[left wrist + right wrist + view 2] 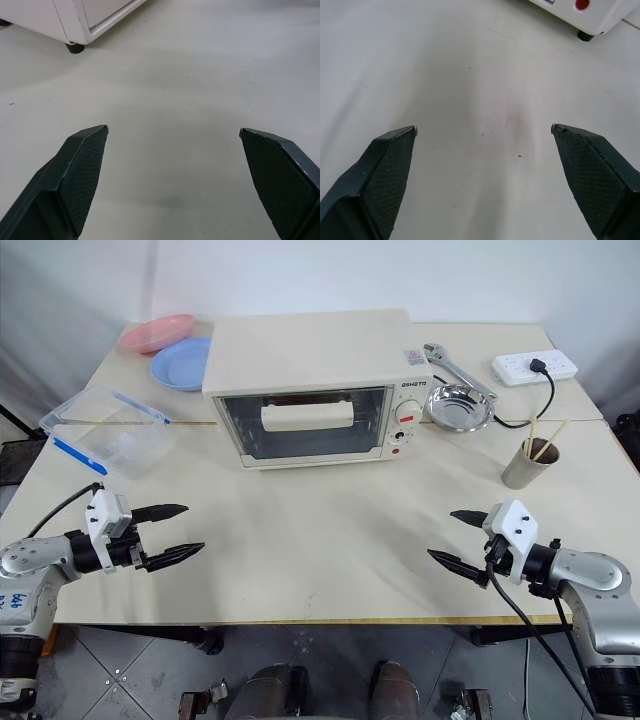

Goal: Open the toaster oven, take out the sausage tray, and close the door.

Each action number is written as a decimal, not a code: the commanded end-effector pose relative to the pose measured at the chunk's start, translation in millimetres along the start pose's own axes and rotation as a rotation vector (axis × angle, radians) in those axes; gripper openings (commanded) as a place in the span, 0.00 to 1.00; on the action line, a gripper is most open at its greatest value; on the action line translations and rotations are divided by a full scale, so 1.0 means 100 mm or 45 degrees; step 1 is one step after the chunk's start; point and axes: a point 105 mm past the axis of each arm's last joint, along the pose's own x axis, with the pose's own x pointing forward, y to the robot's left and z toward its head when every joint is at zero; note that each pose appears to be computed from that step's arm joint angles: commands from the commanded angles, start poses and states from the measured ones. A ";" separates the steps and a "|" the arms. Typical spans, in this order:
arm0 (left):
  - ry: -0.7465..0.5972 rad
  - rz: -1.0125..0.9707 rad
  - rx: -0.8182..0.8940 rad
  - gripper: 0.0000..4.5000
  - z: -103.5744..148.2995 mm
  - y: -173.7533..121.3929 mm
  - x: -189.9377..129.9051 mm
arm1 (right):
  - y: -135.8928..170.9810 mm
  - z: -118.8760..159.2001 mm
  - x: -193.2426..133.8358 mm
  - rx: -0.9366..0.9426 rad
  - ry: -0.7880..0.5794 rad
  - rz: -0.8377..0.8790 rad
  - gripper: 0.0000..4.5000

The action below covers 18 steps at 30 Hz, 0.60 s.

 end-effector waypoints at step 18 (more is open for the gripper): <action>-0.305 0.187 0.017 0.99 0.44 0.25 0.05 | -0.07 0.99 0.79 -0.108 -0.217 0.140 1.00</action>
